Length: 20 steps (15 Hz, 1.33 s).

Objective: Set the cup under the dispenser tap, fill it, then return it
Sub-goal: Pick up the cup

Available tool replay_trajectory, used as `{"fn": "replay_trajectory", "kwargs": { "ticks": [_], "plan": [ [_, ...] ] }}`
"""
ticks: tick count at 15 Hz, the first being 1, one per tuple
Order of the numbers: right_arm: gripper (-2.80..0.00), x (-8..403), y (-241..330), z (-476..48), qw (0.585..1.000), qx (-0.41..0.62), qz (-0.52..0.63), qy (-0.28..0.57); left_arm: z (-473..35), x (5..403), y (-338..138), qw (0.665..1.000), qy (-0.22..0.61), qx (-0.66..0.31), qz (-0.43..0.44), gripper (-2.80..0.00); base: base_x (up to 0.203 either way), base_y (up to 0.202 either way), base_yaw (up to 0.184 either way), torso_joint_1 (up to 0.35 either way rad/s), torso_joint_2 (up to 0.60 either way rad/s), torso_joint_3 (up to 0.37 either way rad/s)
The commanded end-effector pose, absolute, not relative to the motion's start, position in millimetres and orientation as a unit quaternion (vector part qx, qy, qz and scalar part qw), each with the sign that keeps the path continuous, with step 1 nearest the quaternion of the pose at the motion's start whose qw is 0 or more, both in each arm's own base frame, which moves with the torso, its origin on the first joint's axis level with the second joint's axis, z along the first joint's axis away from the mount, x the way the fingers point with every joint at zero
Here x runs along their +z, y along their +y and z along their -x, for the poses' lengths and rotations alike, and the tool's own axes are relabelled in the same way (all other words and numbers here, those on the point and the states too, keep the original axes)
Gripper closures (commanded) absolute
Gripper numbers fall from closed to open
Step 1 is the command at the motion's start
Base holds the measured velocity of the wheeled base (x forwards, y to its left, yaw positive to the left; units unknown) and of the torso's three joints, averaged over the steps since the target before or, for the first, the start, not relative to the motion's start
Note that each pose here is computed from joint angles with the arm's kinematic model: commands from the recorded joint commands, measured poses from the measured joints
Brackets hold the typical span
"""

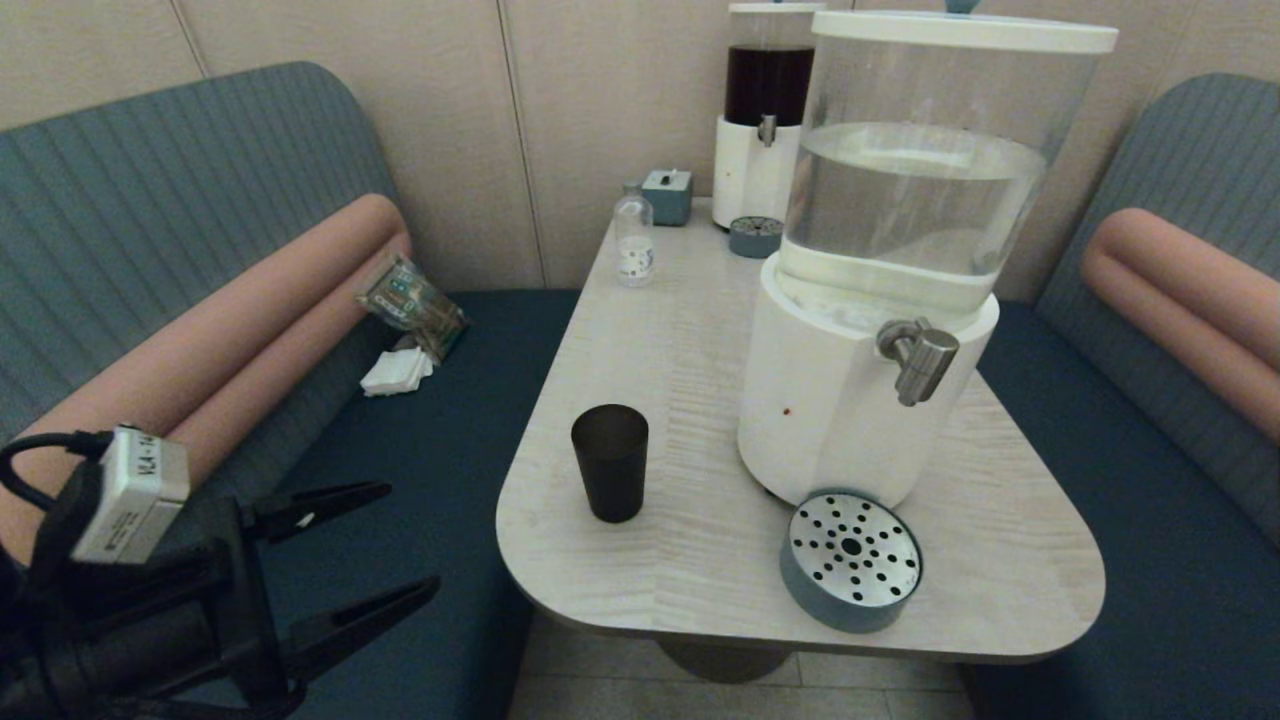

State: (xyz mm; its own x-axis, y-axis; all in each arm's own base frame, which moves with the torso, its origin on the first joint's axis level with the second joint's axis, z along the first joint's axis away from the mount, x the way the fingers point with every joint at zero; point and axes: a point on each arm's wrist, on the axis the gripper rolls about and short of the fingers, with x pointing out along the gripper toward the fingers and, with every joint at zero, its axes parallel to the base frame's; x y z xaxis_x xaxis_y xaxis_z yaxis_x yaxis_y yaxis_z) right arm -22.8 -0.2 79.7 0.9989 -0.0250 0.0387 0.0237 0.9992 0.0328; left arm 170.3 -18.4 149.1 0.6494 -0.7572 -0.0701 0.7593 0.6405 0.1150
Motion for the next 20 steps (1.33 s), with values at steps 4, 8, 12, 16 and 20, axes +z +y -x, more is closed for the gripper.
{"fn": "replay_trajectory", "kwargs": {
  "ticks": [4,8,12,16,20],
  "plan": [
    [0.00,75.9,-0.2,21.7,1.000,-0.012,-0.016,-0.013,-226.8,110.5,-19.6,0.885,0.023,-0.463,-0.043,-2.80,0.000,0.000,0.000,0.000,0.00,0.000],
    [0.00,75.9,-0.2,21.7,1.000,-0.012,-0.016,-0.013,-269.3,98.0,-20.1,0.875,0.016,-0.481,-0.043,-2.80,0.000,0.000,0.000,0.000,0.00,0.000],
    [0.00,75.9,-0.2,21.7,1.000,-0.012,-0.016,-0.013,-308.9,89.3,-20.9,0.874,-0.001,-0.484,-0.052,-2.80,0.000,0.000,0.000,0.000,0.00,0.000],
    [0.00,75.5,-0.2,21.6,1.000,-0.012,-0.016,-0.012,-336.7,74.8,-29.6,0.866,-0.004,-0.498,-0.052,-2.80,0.000,0.000,0.000,0.000,0.00,0.000],
    [0.00,75.5,-0.2,21.6,1.000,-0.013,-0.016,-0.012,-349.2,63.8,-48.9,0.852,-0.004,-0.521,-0.051,-2.80,0.000,0.000,0.000,0.000,0.00,0.000]
  ]
}}
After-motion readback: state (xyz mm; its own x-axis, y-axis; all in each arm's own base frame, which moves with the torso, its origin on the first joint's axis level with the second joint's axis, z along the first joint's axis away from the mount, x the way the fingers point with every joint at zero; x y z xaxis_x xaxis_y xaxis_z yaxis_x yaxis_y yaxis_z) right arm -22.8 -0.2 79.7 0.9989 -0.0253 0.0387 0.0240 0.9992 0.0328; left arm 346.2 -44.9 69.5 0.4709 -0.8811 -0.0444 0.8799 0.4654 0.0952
